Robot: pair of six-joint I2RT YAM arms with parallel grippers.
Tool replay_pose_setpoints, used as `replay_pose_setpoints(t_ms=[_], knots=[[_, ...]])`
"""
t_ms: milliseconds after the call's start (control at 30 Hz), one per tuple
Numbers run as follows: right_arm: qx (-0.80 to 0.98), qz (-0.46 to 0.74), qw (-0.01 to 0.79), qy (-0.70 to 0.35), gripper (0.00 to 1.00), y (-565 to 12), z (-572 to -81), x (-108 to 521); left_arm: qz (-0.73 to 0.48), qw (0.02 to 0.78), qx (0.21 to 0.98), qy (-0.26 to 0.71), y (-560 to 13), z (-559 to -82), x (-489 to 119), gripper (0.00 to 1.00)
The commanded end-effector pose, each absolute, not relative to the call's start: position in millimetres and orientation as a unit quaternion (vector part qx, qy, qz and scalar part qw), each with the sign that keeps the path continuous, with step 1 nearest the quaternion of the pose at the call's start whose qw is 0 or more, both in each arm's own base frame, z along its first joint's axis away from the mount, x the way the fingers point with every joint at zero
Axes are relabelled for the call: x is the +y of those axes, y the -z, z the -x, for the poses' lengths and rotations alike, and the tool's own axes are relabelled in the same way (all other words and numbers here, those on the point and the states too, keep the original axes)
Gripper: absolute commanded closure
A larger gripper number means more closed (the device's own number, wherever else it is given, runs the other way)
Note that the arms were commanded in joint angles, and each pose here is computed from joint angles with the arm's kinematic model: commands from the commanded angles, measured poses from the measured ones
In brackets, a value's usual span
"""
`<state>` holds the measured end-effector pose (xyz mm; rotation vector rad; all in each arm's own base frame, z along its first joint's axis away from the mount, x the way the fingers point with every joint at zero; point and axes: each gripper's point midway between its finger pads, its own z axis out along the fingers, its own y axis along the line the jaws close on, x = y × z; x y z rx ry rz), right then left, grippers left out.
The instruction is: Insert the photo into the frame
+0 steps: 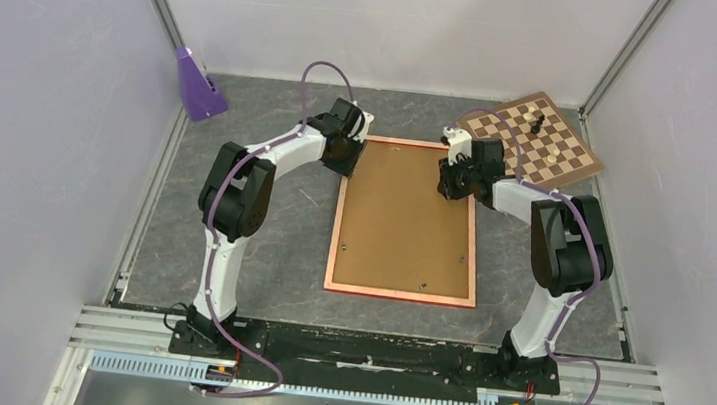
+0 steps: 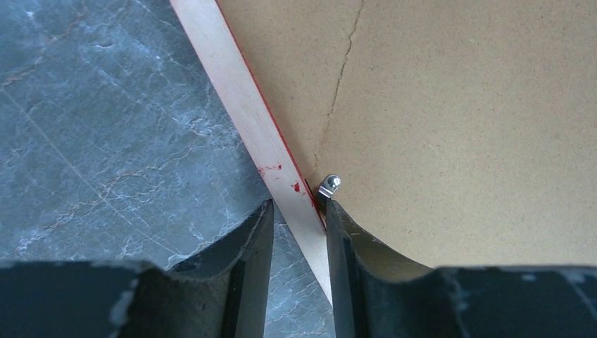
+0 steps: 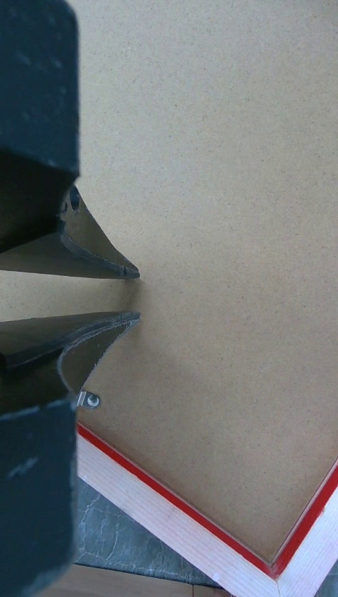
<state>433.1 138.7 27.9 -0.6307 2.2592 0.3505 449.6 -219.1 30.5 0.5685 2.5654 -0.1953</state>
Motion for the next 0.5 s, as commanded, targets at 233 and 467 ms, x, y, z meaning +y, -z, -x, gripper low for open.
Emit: replay_pose_setpoints(t_ms=[233,467], knots=[[0.912,0.244,0.301,-0.136,0.74,6,-403,132,-0.132,0.377,0.917,0.011,-58,-488,-201,0.52],[0.912,0.244,0.300,-0.136,0.75,7,-403,132,-0.115,0.422,0.899,0.013,-76,-496,-200,0.49]])
